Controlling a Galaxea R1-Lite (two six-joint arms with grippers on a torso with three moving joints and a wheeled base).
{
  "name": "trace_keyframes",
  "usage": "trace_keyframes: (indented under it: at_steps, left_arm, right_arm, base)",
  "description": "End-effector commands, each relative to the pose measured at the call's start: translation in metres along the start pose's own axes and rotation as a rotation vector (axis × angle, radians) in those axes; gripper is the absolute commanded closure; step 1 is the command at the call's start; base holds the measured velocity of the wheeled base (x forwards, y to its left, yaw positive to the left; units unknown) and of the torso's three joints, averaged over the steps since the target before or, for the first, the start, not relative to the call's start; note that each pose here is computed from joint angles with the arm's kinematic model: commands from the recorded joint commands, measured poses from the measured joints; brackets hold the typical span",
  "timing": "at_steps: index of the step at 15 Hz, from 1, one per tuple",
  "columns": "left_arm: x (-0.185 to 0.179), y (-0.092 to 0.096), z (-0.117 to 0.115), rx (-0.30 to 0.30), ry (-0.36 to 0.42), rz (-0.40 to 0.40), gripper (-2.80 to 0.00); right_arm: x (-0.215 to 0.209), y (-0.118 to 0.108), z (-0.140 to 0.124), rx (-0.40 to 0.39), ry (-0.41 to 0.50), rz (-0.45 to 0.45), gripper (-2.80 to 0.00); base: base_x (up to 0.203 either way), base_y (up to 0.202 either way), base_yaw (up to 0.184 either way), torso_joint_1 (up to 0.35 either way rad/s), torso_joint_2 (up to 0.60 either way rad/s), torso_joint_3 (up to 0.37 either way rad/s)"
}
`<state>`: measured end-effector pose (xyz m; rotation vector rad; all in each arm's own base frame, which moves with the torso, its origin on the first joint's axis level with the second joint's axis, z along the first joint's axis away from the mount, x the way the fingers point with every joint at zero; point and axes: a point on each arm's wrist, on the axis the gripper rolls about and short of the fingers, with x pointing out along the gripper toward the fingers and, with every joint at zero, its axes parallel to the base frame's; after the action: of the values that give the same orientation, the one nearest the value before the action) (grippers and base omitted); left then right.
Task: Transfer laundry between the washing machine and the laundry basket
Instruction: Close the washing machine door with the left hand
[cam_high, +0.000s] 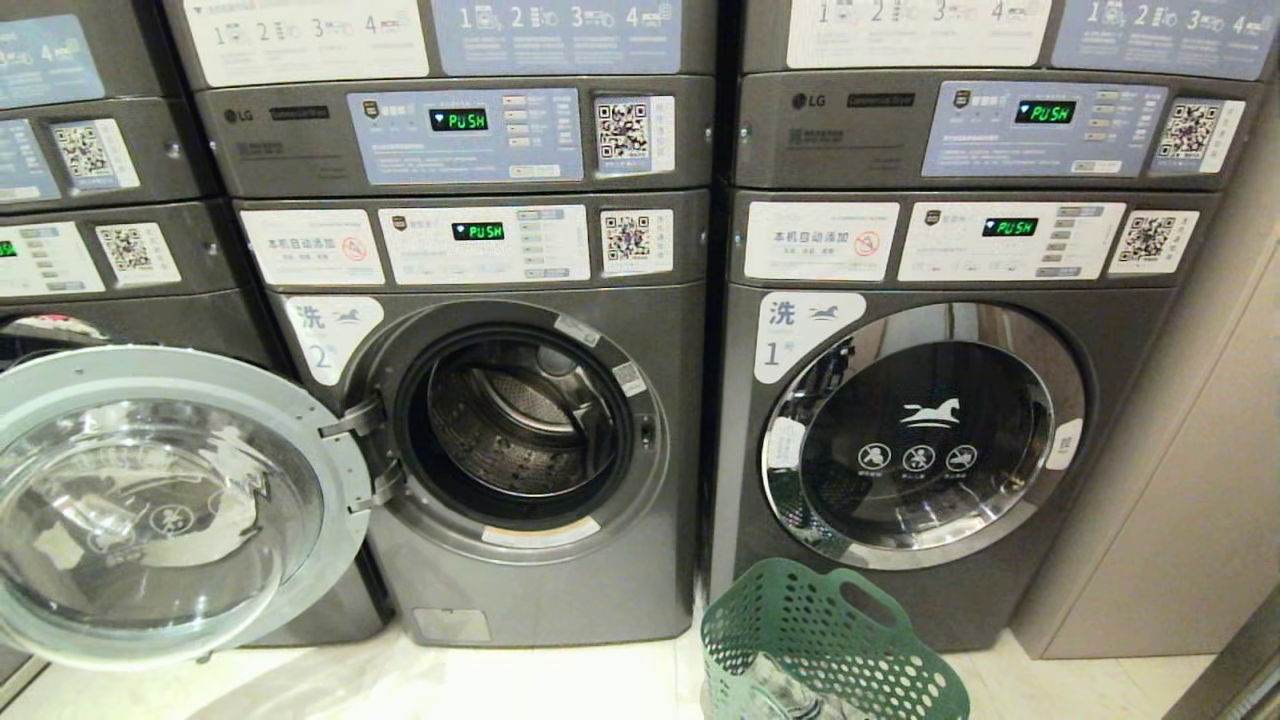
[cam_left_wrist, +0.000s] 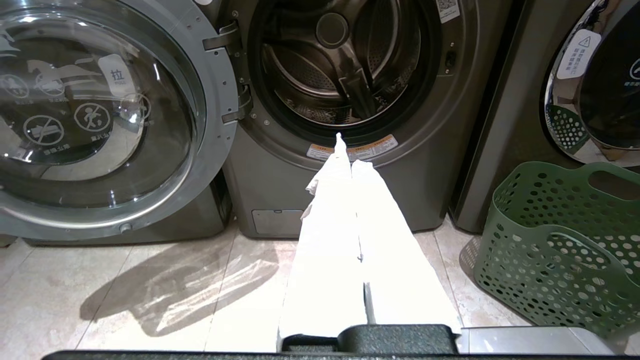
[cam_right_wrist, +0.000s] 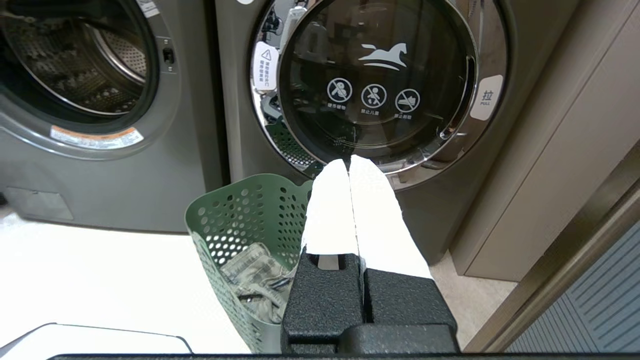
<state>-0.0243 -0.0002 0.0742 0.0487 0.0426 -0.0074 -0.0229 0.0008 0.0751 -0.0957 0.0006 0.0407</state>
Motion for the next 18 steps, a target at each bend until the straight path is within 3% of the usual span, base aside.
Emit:
trace_keyframes:
  at_steps: [1,8,18]
  left_arm:
    - [0.0,0.0,-0.0004,0.0,0.0,0.0,0.0]
    - [0.0,0.0,0.0001,-0.009,0.0,-0.001,0.0]
    - [-0.0001,0.0,0.0,-0.009,-0.001,0.0,0.0]
  right_arm:
    - [0.0,0.0,0.0001,-0.001,-0.001,0.001,0.0]
    - [0.0001,0.0,0.0001,0.001,0.001,0.0,0.0]
    - [0.0001,0.0,0.0001,0.002,0.001,-0.001,0.0]
  base:
    - [0.0,0.0,0.0,0.0,0.0,0.0]
    - [0.002,0.026,0.0,0.001,0.0,0.0]
    - [0.0,0.193,-0.002,0.002,0.0,0.002]
